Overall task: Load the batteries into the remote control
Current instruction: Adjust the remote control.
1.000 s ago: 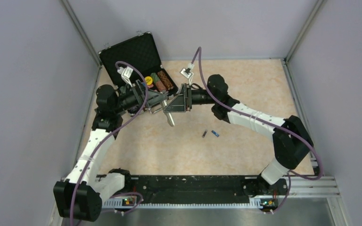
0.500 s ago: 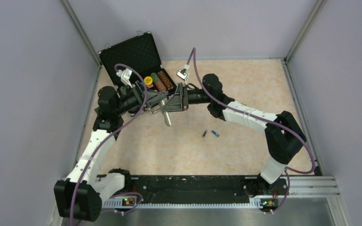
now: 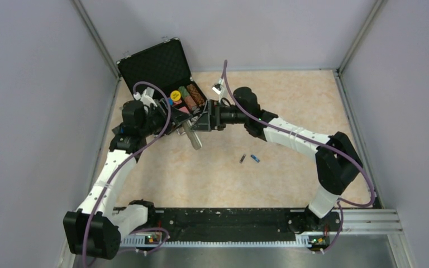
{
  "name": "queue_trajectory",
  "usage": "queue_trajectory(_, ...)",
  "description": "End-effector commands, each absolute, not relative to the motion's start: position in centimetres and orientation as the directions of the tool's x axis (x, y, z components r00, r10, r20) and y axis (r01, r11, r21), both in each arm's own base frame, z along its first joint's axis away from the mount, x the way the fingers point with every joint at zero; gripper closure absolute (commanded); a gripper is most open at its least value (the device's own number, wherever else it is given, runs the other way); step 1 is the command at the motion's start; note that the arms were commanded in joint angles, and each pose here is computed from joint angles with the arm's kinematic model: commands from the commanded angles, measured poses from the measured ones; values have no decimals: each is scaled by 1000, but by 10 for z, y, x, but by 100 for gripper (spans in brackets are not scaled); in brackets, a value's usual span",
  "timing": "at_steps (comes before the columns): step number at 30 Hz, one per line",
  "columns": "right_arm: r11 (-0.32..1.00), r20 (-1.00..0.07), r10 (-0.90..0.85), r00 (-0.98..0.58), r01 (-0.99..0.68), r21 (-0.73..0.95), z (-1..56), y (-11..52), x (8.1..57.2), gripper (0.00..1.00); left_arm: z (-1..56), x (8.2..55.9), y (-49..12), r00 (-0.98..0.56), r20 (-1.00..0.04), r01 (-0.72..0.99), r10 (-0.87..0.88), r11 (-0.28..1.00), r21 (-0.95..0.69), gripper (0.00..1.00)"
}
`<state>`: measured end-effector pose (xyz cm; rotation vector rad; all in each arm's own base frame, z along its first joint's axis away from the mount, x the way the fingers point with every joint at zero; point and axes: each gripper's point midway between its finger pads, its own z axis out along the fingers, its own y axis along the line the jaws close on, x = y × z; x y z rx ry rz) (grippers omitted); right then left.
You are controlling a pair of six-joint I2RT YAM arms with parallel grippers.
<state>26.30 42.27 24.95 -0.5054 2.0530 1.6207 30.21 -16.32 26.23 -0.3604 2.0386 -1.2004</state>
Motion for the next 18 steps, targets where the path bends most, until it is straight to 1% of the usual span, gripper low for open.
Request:
queue_trajectory(1, 321, -707, -9, -707, -671, 668, 255, 420, 268, 16, 260, 316, -150, -649, -414, 0, -638, 544, -839, 100)
queue_trajectory(4, 333, -763, -37, -645, -728, 599, 258, 425, 258, 18, 252, 319, -145, -634, -372, -80, -678, 536, -841, 100)
queue_trajectory(6, 367, -804, -71, -591, -765, 529, 257, 433, 251, 19, 248, 320, -140, -617, -362, -120, -699, 537, -835, 100)
queue_trajectory(8, 402, -801, -117, -587, -766, 502, 248, 436, 246, 21, 244, 320, -137, -607, -343, -158, -717, 532, -832, 100)
queue_trajectory(10, 431, -796, -141, -589, -760, 486, 239, 439, 246, 26, 242, 321, -135, -598, -335, -179, -728, 528, -830, 100)
queue_trajectory(16, 504, -817, -194, -543, -770, 392, 228, 441, 246, 47, 237, 319, -126, -570, -329, -246, -753, 538, -806, 100)
queue_trajectory(18, 520, -819, -213, -534, -771, 368, 223, 443, 247, 57, 236, 318, -124, -562, -323, -259, -762, 532, -806, 100)
